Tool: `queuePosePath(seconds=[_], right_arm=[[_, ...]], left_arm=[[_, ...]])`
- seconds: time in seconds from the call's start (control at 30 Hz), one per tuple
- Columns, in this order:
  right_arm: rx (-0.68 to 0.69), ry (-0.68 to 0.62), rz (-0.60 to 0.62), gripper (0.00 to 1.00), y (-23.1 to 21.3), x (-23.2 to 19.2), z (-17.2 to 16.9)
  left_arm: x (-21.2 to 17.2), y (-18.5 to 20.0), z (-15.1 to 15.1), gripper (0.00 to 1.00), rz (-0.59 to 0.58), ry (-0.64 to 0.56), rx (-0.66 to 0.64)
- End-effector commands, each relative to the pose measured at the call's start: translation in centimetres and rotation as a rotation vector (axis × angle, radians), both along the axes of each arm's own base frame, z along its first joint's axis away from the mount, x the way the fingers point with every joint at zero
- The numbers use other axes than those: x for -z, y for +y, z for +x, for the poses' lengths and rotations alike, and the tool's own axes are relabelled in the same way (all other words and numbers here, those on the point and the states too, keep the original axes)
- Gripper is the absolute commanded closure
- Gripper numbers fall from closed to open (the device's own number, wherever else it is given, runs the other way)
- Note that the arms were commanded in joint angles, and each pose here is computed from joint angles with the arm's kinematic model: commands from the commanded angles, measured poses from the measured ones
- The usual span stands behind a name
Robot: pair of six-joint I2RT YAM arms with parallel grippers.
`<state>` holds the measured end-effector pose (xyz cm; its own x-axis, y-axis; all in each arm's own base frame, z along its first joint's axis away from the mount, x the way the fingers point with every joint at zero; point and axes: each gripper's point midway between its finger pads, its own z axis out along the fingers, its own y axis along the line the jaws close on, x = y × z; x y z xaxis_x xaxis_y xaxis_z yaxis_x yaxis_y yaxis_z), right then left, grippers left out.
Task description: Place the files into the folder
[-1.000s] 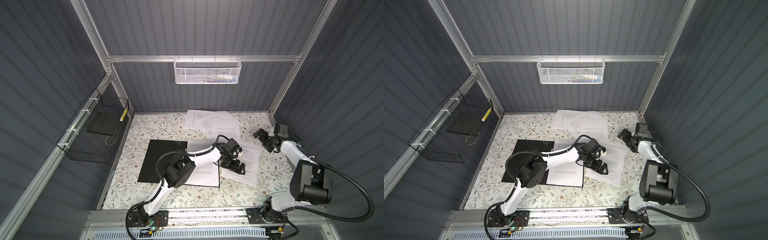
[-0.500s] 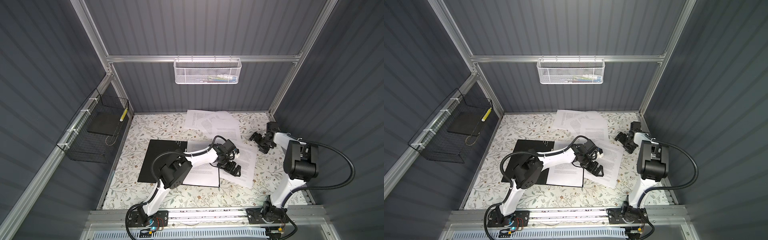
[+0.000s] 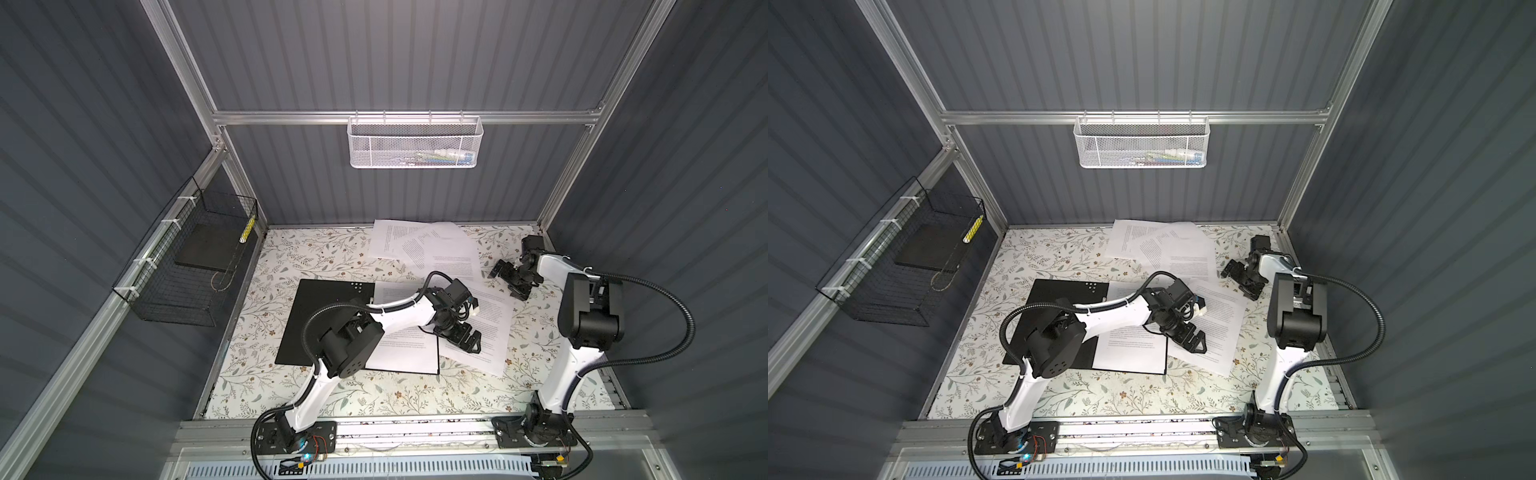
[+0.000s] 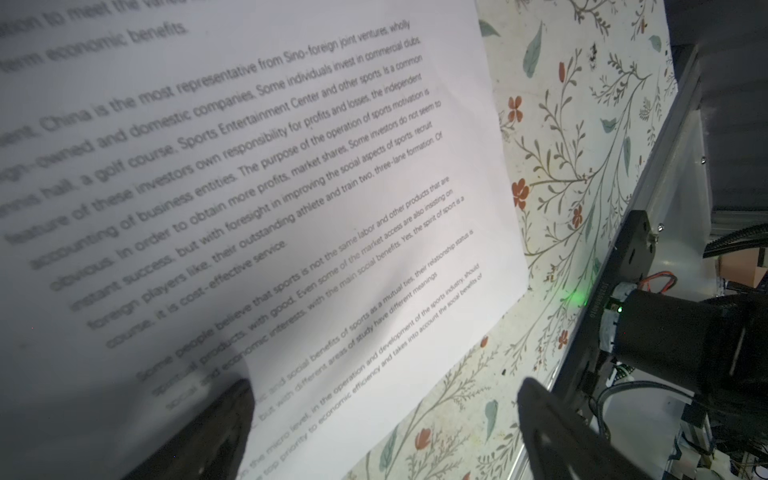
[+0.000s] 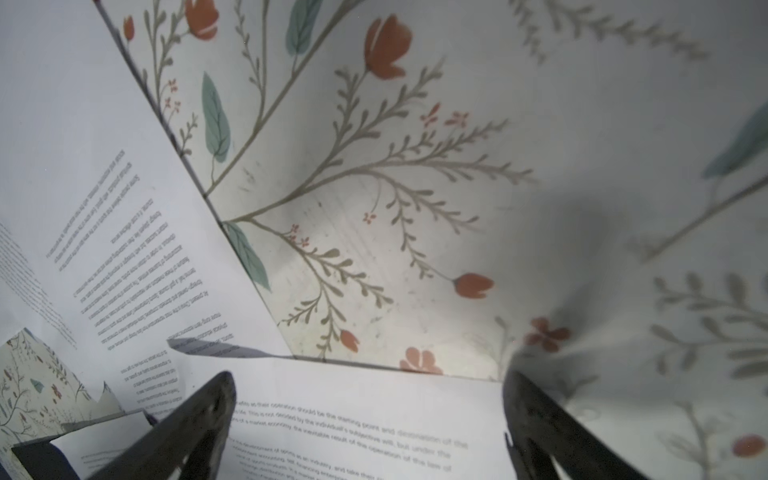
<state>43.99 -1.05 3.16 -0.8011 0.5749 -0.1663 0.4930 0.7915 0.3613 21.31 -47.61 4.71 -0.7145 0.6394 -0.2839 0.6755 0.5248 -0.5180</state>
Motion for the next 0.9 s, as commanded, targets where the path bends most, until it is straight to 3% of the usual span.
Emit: queuePosePath(seconds=[0.0, 0.4, 0.5, 0.73, 0.87], right_arm=[[-0.020, 0.106, 0.039, 0.01, 1.1, 1.4, -2.7], [-0.037, 0.093, 0.112, 0.01, 2.2, 0.5, -4.6], [-0.057, 0.071, 0.202, 0.01, 3.6, -0.3, -5.0], [-0.015, -0.119, 0.378, 0.01, 4.9, -3.8, -6.6], [-0.001, -0.203, 0.406, 0.01, 4.9, -5.2, -8.0]], left_arm=[[4.7, 4.2, -0.8, 0.00, 0.190, 0.074, -0.025], [4.6, 4.2, -0.3, 0.00, 0.161, 0.094, -0.043], [4.6, 4.2, -0.1, 0.00, 0.157, 0.100, -0.049], [6.0, 4.5, 1.2, 0.00, 0.165, 0.126, -0.082], [6.3, 4.7, 1.3, 0.00, 0.164, 0.132, -0.091]])
